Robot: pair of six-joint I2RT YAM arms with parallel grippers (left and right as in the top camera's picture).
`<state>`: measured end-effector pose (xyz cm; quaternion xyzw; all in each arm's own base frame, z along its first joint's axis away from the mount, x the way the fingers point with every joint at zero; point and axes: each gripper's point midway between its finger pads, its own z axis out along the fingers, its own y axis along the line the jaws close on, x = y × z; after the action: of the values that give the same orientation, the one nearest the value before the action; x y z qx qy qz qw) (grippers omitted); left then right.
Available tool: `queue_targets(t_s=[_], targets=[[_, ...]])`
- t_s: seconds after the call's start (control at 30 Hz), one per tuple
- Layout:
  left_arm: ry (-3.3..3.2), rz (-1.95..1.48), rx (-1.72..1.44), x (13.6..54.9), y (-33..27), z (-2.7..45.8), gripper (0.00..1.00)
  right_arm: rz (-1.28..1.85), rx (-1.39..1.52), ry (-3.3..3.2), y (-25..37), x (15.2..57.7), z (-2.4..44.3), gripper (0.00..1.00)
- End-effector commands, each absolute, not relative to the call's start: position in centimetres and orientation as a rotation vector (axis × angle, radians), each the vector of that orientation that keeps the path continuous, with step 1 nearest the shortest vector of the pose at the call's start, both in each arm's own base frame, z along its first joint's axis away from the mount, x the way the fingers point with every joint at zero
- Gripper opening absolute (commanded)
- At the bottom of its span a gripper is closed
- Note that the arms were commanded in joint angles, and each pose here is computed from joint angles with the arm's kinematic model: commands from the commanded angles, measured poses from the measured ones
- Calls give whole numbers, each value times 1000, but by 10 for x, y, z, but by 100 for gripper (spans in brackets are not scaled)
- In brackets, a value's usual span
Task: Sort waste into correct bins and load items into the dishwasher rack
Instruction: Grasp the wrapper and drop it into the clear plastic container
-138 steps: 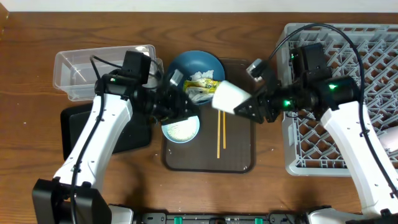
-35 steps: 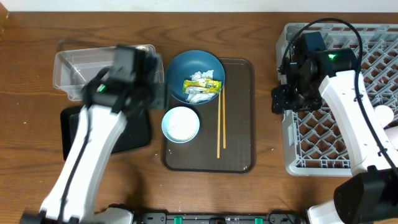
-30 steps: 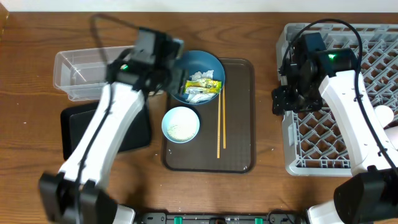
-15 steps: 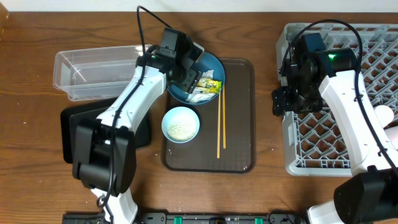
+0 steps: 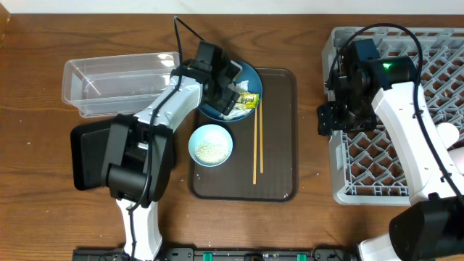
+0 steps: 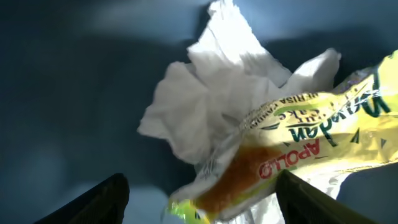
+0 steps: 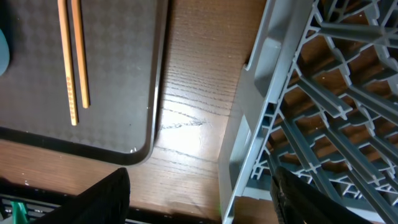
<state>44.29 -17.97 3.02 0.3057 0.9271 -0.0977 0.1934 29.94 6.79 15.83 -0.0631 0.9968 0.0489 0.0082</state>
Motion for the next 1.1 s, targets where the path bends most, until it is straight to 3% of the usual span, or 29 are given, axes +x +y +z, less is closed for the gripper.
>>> queue_targets(t_s=[0.0, 0.13, 0.2, 0.4, 0.53, 0.73, 1.07], targets=[[2585, -316, 899, 444, -190, 26, 79, 143, -194, 3084, 69, 301, 168, 71], [2602, -320, 910, 441, -192, 18, 77, 143, -194, 3087, 69, 300, 168, 71], [2603, -320, 911, 440, -193, 18, 70, 143, -194, 3088, 69, 300, 168, 71], [2632, -324, 911, 434, -191, 16, 39, 142, -194, 3091, 69, 299, 168, 72], [2660, -326, 916, 428, -188, 14, 8, 142, -194, 3091, 69, 299, 168, 72], [2613, -312, 900, 430, -187, 44, 6, 142, -194, 3091, 69, 299, 168, 72], [2449, -116, 600, 450, -140, 157, 6, 141, -200, 3097, 68, 297, 167, 72]])
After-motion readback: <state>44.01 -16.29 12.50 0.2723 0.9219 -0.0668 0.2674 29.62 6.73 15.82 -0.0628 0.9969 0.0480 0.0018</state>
